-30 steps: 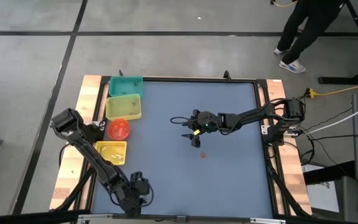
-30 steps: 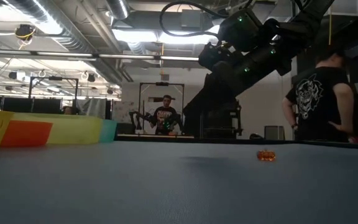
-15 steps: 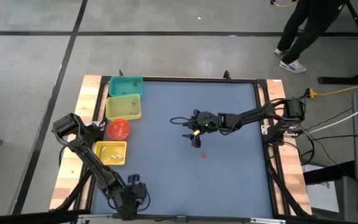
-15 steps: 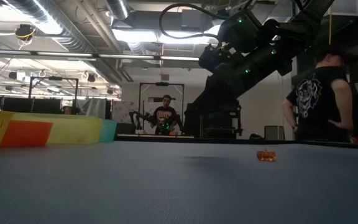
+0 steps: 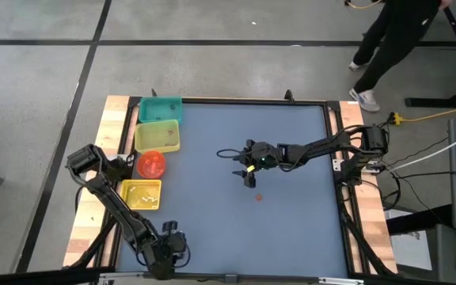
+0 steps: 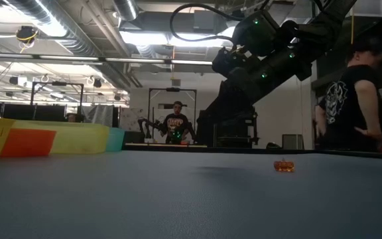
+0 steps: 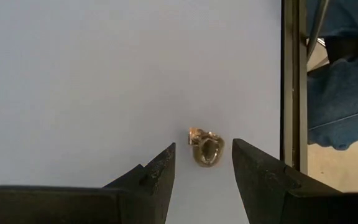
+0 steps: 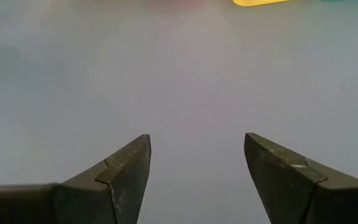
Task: Sort Halloween decoration
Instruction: Put the black skull toy into the green bin
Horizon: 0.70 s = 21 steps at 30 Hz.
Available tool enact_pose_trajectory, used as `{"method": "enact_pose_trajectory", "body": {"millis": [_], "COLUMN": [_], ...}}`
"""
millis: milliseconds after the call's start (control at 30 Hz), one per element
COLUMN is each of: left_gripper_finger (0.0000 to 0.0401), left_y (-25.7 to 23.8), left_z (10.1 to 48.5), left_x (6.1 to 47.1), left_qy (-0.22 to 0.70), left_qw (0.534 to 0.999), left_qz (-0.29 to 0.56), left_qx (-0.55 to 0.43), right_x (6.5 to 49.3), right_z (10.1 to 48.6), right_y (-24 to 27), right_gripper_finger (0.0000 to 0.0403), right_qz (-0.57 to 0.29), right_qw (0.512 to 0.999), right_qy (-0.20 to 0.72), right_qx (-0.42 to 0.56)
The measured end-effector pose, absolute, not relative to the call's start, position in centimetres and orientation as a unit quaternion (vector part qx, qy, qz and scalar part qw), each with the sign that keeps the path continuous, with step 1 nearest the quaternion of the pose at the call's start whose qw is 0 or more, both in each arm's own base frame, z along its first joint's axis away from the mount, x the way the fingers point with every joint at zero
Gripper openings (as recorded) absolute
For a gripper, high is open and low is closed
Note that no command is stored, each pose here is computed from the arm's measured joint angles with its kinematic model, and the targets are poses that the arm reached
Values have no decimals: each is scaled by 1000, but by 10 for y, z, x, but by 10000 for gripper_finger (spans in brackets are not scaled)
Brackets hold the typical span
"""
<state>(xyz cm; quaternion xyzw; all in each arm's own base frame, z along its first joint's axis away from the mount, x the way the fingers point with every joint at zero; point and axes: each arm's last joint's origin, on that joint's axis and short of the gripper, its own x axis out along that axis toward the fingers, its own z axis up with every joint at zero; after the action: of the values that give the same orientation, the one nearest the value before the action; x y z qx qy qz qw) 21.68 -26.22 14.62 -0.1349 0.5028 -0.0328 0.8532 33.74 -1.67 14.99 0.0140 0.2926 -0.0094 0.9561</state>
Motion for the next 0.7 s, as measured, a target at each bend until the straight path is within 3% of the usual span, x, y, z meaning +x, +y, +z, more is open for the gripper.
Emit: {"method": "enact_pose_trajectory", "body": {"millis": [467,700], "left_gripper_finger": [143,143], "left_y": [-262,-268], "left_z": [146,128], "left_x": [217,223], "left_qy": [498,491], "left_qw": [856,860], "left_qz": [-31,-26], "left_qx": [-135,-134], "right_x": [337,337], "right_z": [150,150], "right_y": [-17,-17], "right_gripper_finger": [259,259], "right_qz": [-9,-9], "right_qw": [956,956], "right_qy": [293,292], "right_qx": [14,14]}}
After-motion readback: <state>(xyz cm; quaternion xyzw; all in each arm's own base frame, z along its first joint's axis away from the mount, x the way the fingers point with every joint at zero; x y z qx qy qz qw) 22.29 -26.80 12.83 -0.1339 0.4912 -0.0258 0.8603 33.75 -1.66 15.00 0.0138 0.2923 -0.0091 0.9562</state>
